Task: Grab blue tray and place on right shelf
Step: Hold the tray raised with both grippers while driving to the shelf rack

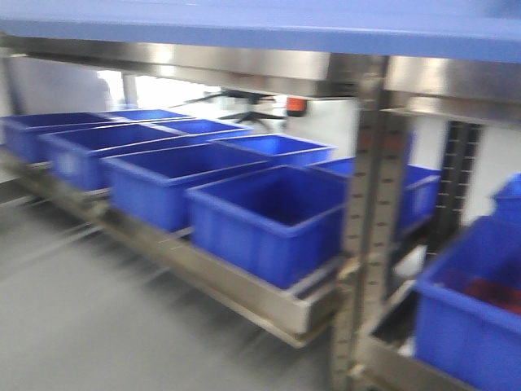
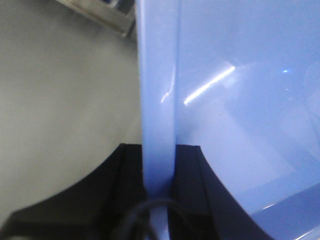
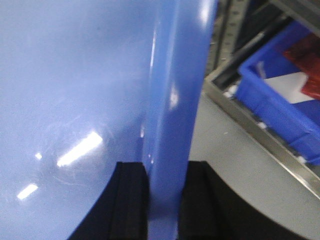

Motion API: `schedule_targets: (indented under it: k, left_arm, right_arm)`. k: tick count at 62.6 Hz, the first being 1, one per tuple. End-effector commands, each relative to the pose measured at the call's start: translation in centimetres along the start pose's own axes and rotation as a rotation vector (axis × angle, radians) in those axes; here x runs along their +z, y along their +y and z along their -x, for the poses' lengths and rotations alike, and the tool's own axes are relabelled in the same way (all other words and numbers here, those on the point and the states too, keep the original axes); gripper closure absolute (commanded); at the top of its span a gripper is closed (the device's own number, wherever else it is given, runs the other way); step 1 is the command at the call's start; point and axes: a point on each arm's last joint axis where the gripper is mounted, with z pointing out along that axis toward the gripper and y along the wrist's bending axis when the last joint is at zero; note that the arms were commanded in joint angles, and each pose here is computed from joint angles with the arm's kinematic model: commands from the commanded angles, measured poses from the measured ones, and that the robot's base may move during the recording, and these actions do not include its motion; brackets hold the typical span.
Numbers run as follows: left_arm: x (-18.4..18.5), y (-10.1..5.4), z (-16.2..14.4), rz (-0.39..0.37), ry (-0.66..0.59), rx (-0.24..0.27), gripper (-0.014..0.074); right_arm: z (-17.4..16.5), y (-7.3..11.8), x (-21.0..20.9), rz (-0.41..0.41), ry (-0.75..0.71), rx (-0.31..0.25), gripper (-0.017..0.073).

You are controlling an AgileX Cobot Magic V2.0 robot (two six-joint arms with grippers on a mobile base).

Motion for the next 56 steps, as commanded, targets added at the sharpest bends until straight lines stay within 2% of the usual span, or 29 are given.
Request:
schedule_targets:
  k: [1,56]
  left_arm:
    - [-1.66,-0.42,0.57,-0.011,-0.085,0.039,0.0642]
    - [-1.66,-0.43,0.57,-0.011,-0.085,0.039,0.0642]
  right_arm:
    - [1.19,-0.27,-1.46,-0.016,-0.116,-0.044,0.0503]
    - [1.19,-0.27,-1.45,-0.016,-0.115,-0.044,0.0503]
